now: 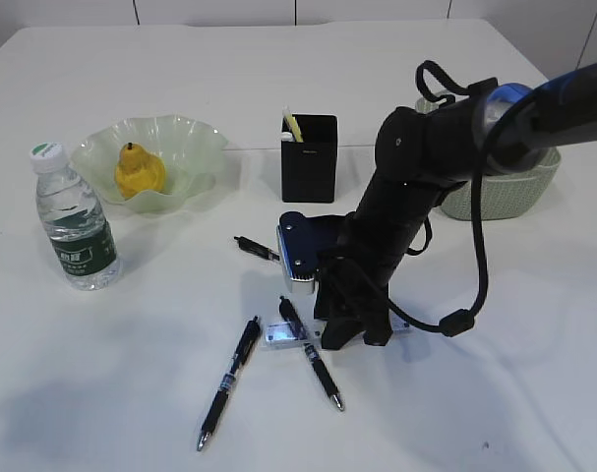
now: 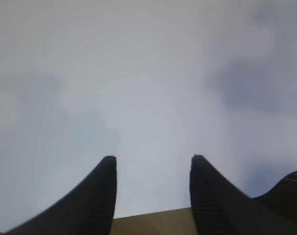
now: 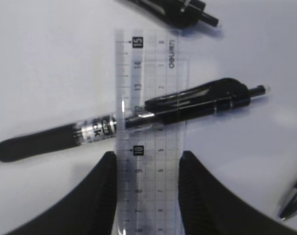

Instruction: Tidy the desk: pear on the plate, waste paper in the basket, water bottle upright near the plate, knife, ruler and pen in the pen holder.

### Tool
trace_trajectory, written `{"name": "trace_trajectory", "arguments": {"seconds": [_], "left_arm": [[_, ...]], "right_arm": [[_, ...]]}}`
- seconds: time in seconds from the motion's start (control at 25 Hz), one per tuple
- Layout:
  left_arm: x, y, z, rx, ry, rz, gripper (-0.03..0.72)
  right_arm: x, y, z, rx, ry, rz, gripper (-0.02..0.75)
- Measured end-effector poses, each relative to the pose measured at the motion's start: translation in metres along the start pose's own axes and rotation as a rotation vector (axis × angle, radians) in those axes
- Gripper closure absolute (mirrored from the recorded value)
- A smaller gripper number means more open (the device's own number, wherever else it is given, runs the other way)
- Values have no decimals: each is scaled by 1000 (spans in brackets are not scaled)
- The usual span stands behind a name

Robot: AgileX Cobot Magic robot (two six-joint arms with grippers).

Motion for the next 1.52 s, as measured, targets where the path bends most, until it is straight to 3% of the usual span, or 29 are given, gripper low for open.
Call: {"name": "trace_trajectory", "arguments": {"seconds": [0.32,0.6,1.08,1.36,1.52], "left_arm": [[0,0,-1,6,2,0,347],[0,0,-3,21,8,0,347],[0,0,-3,29,11,0,347],[0,0,-3,29,11,0,348],[0,0,-4,30,12,0,348]], "right_arm": [[-9,15,-10,0,-35,4,424],[-10,23,-8,-56,-107,29,424],[-31,62,-25,-25,-523,20,424],[-41,79,-34,16,-628,-10,424],[-40,79,-35,22,-777,-3,424]]}}
Point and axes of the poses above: a point on each arm's last joint axis where the gripper is mounted, y pointing back along that axis away from the gripper, z along the wrist's bending axis when the last joint is at zero, x = y × z, the point moved 3 cm from there along -y, pointing out along that axis toward the gripper, and after that the axes turned 2 degrees about -y, right-handed, at the moved point
